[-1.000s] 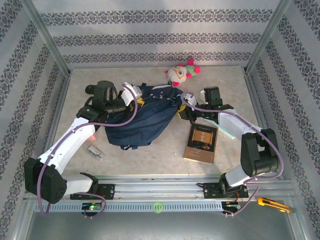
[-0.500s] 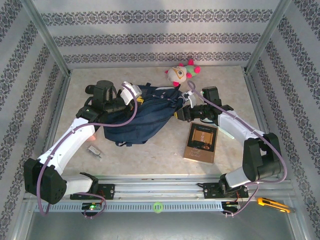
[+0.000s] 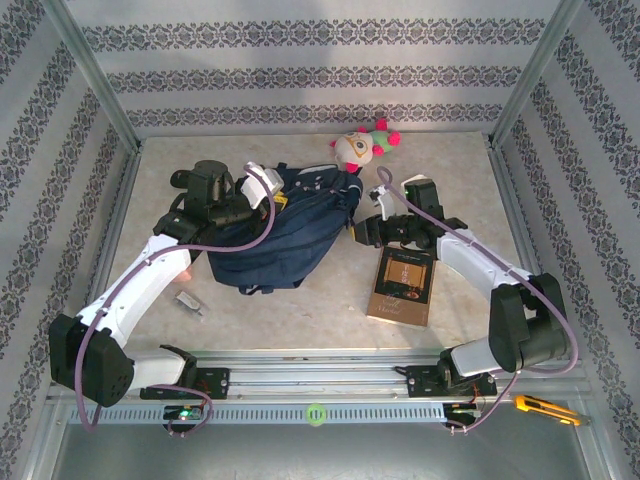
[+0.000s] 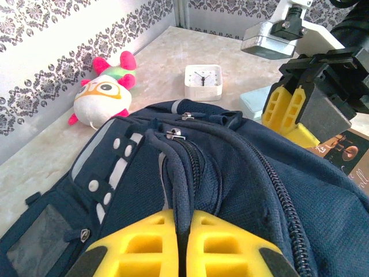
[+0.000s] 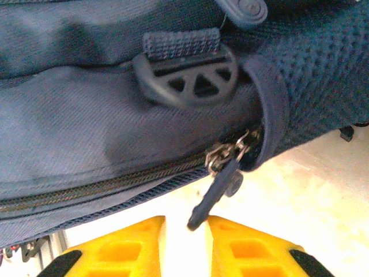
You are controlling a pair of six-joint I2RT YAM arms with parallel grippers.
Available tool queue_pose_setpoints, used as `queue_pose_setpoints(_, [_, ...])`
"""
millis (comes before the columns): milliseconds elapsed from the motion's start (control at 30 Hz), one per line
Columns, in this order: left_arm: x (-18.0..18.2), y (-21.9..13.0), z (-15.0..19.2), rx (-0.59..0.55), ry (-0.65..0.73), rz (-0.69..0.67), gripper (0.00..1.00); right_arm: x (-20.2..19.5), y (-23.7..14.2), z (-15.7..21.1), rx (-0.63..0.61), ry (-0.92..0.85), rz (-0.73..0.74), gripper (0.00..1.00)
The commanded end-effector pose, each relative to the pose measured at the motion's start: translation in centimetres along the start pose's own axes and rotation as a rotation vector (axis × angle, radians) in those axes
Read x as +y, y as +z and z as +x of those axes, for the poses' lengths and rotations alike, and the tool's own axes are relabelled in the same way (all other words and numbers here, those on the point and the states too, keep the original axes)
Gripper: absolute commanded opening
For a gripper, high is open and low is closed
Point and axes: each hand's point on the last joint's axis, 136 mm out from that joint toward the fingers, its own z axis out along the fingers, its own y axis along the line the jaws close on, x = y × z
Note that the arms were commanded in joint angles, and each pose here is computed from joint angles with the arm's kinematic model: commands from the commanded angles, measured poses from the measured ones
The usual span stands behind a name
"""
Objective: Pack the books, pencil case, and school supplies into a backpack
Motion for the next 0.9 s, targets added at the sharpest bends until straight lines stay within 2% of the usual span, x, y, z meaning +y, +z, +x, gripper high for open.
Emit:
queue_pose_setpoints(0, [0.9, -1.2, -4.9, -0.152, 0.057, -0.044, 0.0, 0.9, 0.2, -0.6, -0.037, -0.023, -0.022, 0.27])
queue_pose_setpoints(133, [0.4, -1.2, -5.3, -0.169, 0.053, -0.012, 0.0, -1.0, 0.2, -0.8, -0.057, -0.028, 0.083, 0.38])
queue_pose_setpoints(200, [-0.2, -1.3, -5.4, -0.179, 0.064, 0.021, 0.0, -1.9, -0.1, -0.9, -0.08, -0.04, 0.132, 0.39])
queue_pose_setpoints(367, [-1.4, -2.1, -5.7, -0.205, 0.045, 0.142, 0.0, -1.4, -0.4, 0.0, -0.114, -0.149, 0.124, 0.48])
queue_pose_setpoints(667, [-0.9, -3.4, -5.9, -0.247, 0.011, 0.187, 0.0, -0.5, -1.7, 3.9, -0.205, -0.256, 0.202, 0.48])
queue_pose_setpoints(867, [-1.2, -3.8, -5.7, -0.246, 0.022, 0.215, 0.0, 1.1, -1.8, 4.3, -0.278, -0.407, 0.19, 0.48])
